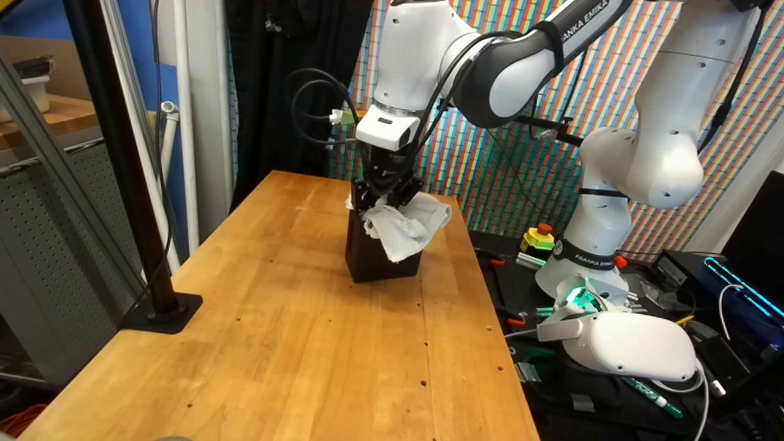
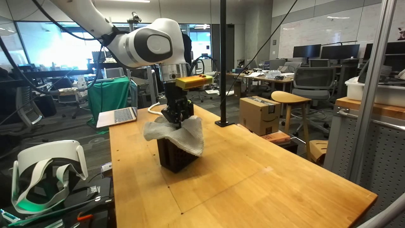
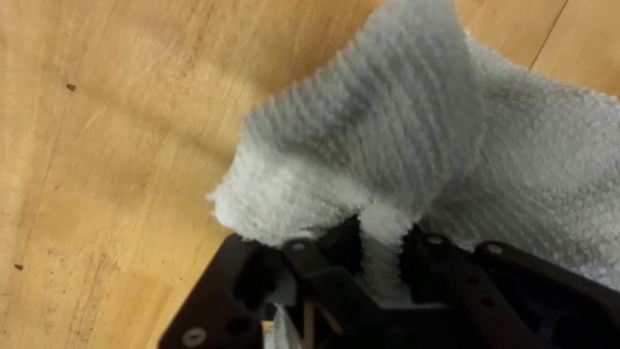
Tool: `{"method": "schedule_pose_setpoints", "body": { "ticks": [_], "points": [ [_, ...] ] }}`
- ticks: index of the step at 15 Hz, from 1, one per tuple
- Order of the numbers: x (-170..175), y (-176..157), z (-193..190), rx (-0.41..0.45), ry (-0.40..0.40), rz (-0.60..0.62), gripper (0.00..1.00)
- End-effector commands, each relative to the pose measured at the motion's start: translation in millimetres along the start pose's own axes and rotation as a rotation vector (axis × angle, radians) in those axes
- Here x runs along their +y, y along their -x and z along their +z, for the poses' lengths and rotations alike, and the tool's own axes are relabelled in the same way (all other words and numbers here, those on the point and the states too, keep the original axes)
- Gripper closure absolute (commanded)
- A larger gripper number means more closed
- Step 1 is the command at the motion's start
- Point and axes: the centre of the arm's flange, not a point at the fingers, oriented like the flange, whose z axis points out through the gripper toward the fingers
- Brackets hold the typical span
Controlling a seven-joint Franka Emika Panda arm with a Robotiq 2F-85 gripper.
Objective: Place the white towel inside the black basket
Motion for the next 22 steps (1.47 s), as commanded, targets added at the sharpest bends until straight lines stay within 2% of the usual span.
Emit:
{"method": "schedule_pose_setpoints", "body": {
  "ticks": [1,5,8,9,11,18,22],
  "points": [
    [9,14,49,0.155,0.005,-0.025,0.84],
    [8,27,61,0.265,0.017,-0.006,0.84],
    [9,28,56,0.28,0.018,-0.004,0.82],
    [10,27,50,0.269,0.016,0.0,0.58],
    [9,22,34,0.231,0.019,-0.005,0.54],
    [4,-18,-34,0.02,0.041,-0.063,0.03],
    [-3,-38,-73,-0.077,0.068,-0.074,0.0]
  ]
}}
